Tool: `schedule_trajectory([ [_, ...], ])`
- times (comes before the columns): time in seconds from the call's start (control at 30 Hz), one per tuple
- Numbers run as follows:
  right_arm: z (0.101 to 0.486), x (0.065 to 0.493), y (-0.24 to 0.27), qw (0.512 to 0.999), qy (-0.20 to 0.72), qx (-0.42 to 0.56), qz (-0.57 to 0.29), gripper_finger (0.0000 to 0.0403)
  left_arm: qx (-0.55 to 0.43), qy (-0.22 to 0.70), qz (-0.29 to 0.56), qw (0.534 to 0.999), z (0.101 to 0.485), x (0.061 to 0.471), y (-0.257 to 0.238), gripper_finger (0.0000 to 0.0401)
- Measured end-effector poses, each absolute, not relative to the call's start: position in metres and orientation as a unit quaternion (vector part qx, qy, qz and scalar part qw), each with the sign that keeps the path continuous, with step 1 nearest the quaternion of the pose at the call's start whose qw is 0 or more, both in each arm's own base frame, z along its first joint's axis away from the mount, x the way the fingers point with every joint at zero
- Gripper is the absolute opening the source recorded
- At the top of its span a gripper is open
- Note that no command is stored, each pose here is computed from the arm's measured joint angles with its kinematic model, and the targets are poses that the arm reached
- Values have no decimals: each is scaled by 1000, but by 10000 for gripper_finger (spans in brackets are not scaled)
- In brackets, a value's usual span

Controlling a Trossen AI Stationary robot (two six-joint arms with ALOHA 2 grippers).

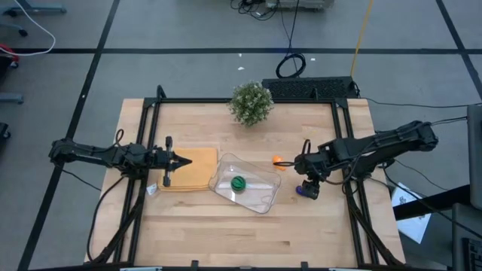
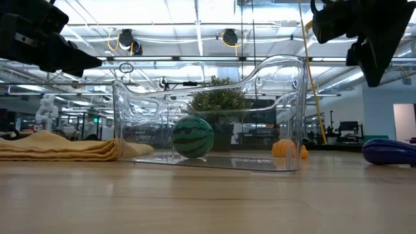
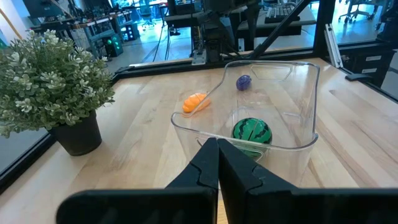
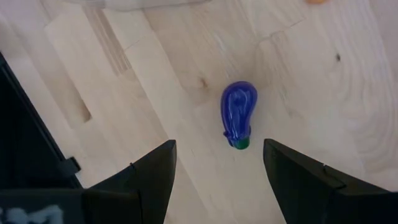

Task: Pick and placing Produce into tupperware
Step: Put the eggplant into the transparent bin

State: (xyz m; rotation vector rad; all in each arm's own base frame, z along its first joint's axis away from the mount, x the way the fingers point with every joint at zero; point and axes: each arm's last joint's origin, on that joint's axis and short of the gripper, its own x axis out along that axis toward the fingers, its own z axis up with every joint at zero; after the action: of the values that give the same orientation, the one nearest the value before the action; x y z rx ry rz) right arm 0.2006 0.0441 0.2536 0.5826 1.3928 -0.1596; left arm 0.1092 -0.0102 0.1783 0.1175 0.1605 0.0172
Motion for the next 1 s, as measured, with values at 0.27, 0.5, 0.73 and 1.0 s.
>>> schedule_trajectory([
  [0.27, 247, 205, 47, 726, 641, 237, -73, 232, 58, 81, 9, 995, 178, 109, -10, 3],
  [0.5, 234, 215, 48, 717, 659, 212, -87, 232, 59, 84, 8, 995, 178, 109, -10, 3],
  [0.73, 222, 222, 51, 707, 680, 180, -72, 232, 60, 92, 8, 994, 176, 109, -10, 3],
  [1.0, 219, 224, 49, 725, 676, 113, -71, 232, 60, 95, 8, 994, 175, 109, -10, 3],
])
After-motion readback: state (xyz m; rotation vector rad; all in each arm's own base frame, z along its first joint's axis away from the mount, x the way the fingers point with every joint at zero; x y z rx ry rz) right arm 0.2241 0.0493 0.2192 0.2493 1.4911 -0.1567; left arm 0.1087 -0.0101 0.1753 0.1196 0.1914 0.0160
